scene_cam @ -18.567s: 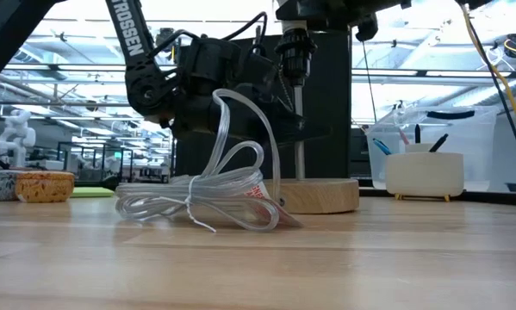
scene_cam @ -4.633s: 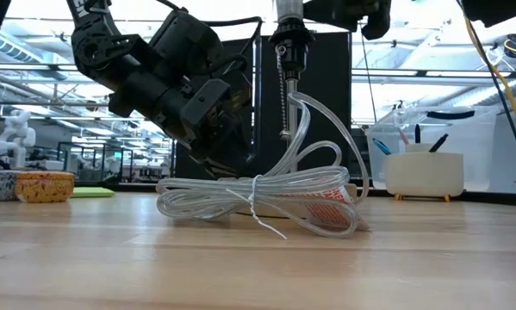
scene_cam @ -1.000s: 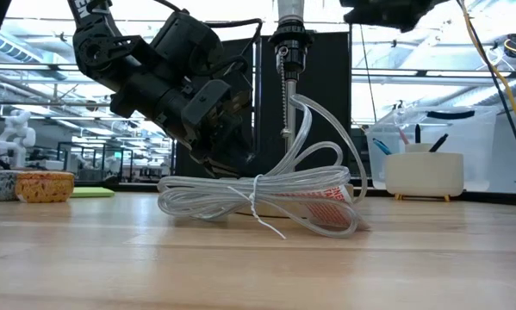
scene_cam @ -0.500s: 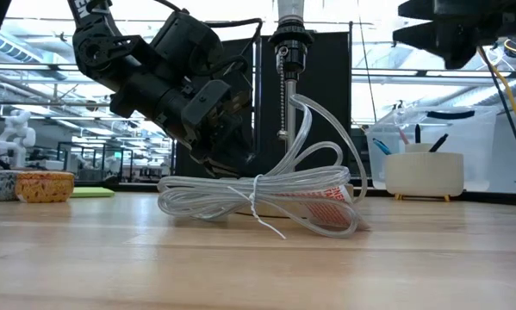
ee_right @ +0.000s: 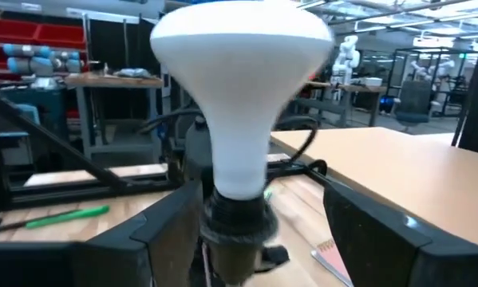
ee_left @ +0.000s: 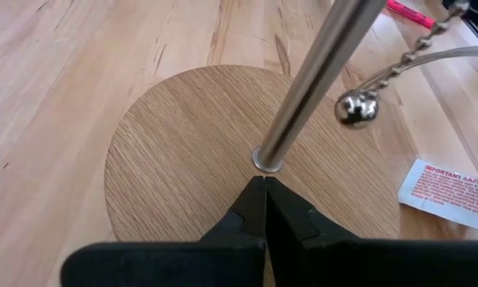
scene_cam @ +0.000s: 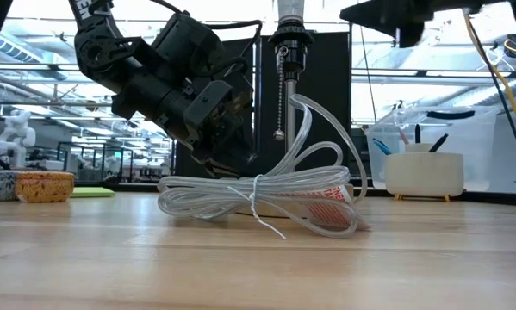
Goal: Screw lightbulb
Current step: Remove the lightbulb from the lamp
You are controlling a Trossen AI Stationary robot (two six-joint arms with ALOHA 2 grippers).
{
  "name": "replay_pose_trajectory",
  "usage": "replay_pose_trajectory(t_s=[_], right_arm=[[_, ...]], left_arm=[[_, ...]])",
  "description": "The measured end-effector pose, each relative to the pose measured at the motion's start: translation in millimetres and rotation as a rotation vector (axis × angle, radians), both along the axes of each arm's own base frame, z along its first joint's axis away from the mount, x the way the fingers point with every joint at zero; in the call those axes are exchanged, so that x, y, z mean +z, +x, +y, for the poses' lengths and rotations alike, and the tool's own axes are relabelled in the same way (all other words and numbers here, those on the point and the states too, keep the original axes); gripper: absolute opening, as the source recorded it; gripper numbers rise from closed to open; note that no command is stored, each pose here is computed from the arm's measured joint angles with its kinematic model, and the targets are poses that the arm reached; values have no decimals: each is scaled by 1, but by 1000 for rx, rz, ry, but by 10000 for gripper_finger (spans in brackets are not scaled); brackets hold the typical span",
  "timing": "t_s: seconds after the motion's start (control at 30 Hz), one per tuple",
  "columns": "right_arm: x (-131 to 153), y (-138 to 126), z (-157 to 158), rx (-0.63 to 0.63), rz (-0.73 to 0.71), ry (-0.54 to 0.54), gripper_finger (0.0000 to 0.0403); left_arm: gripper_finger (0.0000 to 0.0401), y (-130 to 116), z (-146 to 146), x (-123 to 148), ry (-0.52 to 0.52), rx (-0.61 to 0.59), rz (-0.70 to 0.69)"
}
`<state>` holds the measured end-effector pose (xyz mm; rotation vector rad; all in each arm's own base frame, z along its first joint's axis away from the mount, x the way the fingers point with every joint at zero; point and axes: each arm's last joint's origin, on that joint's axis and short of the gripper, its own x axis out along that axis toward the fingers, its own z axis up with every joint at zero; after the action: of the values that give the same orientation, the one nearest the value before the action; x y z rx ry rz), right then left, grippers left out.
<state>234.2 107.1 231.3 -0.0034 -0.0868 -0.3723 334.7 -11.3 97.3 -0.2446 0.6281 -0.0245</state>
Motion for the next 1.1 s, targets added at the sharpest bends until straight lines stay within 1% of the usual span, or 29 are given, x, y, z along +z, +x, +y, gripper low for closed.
replay_pose_trajectory(t_s=[0.17,0.3,0.37,0.47,0.6,0.87,0.97,1.1], right_arm=[[0,26,14,-13,1,-6,258],[-6,43,18,-132,29,-22,257],[-7,50,18,-168,18,-21,257],[-8,58,15,-184,-27,4,257],[-10,67,12,-201,-35,10,256],[0,79,9,-197,-58,1,255],[-1,80,7,-201,-49,-6,240],[-2,81,6,-179,-52,6,186]], left_arm=[[0,0,0,0,1,1,-1],[0,0,0,0,4,4,-2],[0,0,0,0,4,5,-1],[0,0,0,0,4,6,-2],[0,0,0,0,5,6,-4],[0,0,0,0,5,7,-7],[0,0,0,0,5,7,-7],[0,0,0,0,6,7,-8]])
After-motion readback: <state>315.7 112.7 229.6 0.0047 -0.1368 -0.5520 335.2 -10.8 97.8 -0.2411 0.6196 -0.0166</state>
